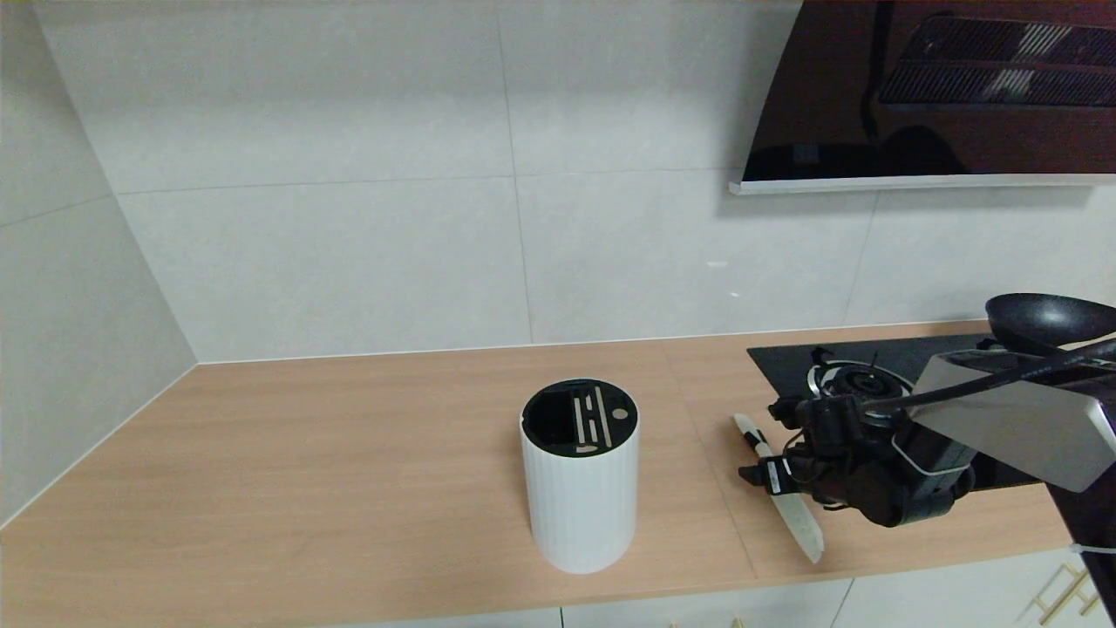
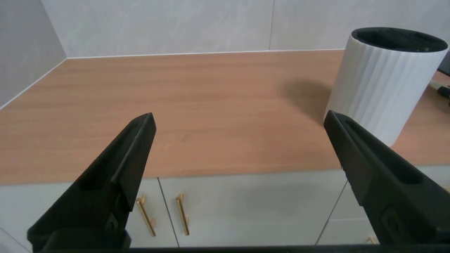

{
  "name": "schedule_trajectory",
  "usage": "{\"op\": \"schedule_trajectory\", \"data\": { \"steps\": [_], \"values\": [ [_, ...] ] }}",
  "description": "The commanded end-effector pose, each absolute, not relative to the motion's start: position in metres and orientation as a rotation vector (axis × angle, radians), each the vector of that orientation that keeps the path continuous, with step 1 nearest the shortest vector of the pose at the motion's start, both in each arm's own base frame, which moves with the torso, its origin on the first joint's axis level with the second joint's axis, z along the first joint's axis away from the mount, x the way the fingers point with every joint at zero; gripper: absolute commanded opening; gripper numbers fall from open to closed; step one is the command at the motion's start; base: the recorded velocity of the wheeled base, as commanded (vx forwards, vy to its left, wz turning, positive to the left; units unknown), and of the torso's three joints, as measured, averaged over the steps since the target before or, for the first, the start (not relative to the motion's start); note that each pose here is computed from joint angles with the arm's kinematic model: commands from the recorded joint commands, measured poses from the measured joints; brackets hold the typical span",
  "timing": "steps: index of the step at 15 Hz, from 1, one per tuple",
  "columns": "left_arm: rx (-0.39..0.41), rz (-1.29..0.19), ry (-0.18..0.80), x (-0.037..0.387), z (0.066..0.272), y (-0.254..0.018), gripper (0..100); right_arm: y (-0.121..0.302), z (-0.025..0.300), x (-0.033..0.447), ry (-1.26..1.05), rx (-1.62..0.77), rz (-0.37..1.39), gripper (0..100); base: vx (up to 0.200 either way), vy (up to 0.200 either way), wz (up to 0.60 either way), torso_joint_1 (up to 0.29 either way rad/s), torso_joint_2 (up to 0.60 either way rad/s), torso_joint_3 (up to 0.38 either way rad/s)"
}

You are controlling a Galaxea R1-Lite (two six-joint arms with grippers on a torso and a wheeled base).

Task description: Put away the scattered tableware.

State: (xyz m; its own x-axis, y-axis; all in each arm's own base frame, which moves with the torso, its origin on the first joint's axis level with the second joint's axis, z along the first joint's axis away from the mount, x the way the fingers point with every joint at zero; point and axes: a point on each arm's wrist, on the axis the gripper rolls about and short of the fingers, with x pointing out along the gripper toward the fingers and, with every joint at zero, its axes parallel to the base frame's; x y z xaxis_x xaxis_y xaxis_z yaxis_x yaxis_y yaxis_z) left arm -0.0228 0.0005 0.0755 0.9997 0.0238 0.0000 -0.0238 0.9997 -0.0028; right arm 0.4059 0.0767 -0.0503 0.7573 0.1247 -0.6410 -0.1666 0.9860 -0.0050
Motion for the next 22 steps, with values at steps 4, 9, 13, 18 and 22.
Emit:
{"op": "schedule_trajectory", "data": {
  "steps": [4,9,13,18,22],
  "values": [
    [-0.003,0.025,0.0,-0.023,0.075,0.001,100,0.078,-0.052,0.409,0.689,-0.065,0.159,100,0.0,0.0,0.0,0.0,0.0,0.0],
    [-0.003,0.025,0.0,-0.023,0.075,0.001,100,0.077,-0.056,0.411,0.695,-0.076,0.13,100,0.0,0.0,0.0,0.0,0.0,0.0],
    [-0.003,0.025,0.0,-0.023,0.075,0.001,100,0.077,-0.062,0.411,0.706,-0.08,0.129,0,0.0,0.0,0.0,0.0,0.0,0.0],
    [-0.003,0.025,0.0,-0.023,0.075,0.001,100,0.077,-0.062,0.411,0.706,-0.08,0.129,0,0.0,0.0,0.0,0.0,0.0,0.0],
    [-0.003,0.025,0.0,-0.023,0.075,0.001,100,0.077,-0.05,0.41,0.679,-0.08,0.112,0,0.0,0.0,0.0,0.0,0.0,0.0]
  ]
}}
